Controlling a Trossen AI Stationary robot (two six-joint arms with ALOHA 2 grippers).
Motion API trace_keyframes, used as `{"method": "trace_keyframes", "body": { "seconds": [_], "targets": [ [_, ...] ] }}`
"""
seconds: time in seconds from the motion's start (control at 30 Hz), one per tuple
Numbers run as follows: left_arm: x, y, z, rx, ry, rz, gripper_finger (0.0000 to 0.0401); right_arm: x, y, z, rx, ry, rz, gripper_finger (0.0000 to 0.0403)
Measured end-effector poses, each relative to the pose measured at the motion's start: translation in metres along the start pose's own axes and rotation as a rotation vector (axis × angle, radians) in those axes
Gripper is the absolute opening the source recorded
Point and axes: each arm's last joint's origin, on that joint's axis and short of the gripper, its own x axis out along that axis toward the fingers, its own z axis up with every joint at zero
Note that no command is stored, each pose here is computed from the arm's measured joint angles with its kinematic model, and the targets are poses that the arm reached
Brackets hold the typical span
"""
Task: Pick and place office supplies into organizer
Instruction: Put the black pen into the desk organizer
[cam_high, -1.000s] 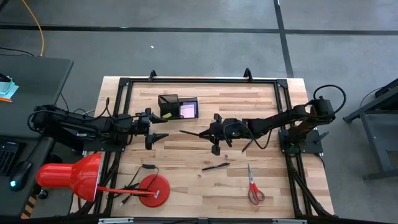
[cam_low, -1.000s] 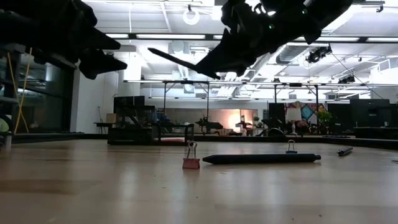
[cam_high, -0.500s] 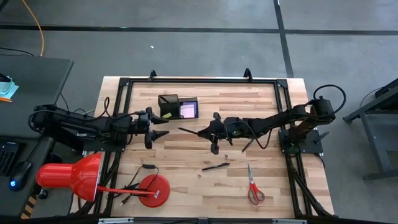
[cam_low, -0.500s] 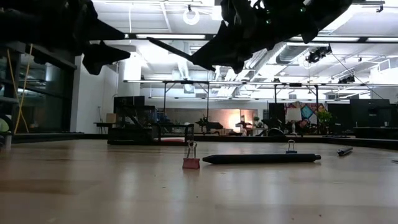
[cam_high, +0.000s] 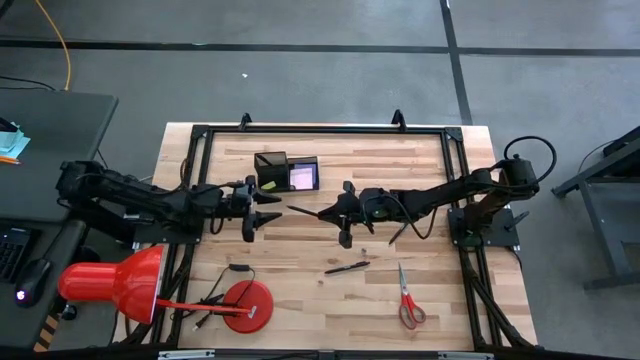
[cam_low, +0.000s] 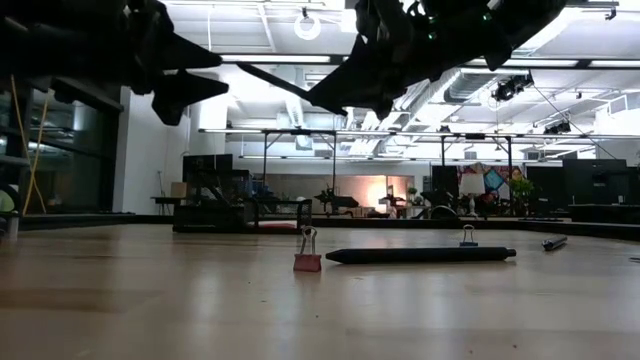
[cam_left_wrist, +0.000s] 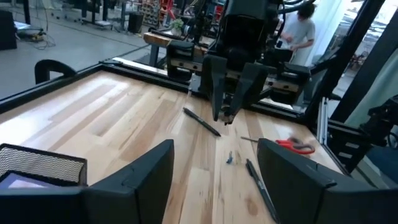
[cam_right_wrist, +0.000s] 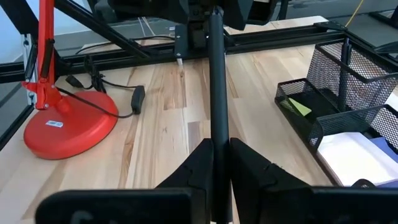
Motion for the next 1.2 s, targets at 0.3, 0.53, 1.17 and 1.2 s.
{"method": "trace_keyframes", "body": {
  "seconds": [0.3, 0.53, 1.17, 1.2],
  "targets": [
    [0.021, -0.005, 0.006, 0.010, -0.018, 0.000, 0.0216, 0.000, 0.000, -0.002, 0.001, 0.019, -0.002, 0.0030],
    [0.043, -0.007, 0.003, 0.023, 0.058, 0.019, 0.0216, 0.000, 0.000, -0.002, 0.002, 0.021, -0.007, 0.0030],
    [0.051, -0.010, 0.006, 0.043, 0.079, -0.004, 0.0128, 0.000, -0.001, -0.004, 0.017, 0.042, -0.008, 0.0030],
    [0.051, -0.010, 0.006, 0.043, 0.079, -0.004, 0.0116, 0.000, -0.001, -0.004, 0.017, 0.042, -0.008, 0.0030]
  ]
}}
